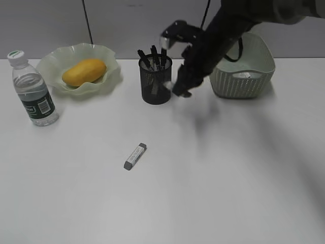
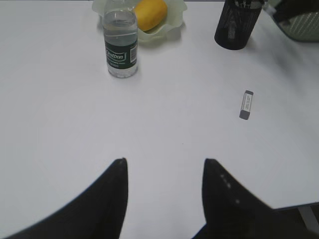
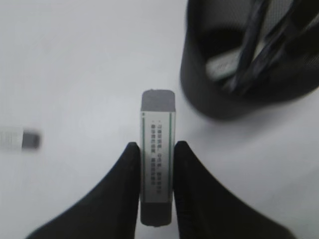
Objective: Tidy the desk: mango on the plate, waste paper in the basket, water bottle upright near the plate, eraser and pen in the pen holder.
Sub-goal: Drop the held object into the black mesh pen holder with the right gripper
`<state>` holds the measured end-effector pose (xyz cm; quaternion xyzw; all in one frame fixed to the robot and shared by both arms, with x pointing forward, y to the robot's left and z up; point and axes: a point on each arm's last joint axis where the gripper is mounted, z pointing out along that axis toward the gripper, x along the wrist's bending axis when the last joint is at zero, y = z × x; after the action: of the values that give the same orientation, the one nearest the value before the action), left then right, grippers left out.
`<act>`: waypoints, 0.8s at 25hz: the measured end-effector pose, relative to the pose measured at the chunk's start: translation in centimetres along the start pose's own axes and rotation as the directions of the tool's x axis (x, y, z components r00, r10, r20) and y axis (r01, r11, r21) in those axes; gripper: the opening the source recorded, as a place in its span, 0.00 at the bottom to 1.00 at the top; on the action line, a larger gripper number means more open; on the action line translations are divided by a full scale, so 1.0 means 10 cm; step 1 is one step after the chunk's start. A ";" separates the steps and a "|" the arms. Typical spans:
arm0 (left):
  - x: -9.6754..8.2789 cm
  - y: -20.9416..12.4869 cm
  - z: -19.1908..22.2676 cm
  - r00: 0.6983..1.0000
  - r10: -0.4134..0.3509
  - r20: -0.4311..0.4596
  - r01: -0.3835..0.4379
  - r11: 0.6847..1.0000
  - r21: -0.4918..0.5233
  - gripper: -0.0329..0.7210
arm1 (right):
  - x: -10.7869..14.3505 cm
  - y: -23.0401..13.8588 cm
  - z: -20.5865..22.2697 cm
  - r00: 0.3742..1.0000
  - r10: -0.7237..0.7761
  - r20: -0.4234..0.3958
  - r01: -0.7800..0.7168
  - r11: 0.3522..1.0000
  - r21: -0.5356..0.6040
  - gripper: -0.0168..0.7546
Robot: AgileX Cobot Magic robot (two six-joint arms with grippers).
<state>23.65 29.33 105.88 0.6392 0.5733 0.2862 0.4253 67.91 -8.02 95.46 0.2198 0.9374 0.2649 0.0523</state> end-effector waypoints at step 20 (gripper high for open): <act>0.00 0.00 0.00 1.000 0.000 -0.001 0.000 1.000 0.000 0.54 | -0.22 0.36 0.29 0.937 0.323 0.135 -0.238 0.870 -0.433 0.25</act>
<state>23.65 29.34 105.88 0.6391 0.5734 0.2867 0.4250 71.86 -4.84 94.83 0.3641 0.8084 0.4365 0.1532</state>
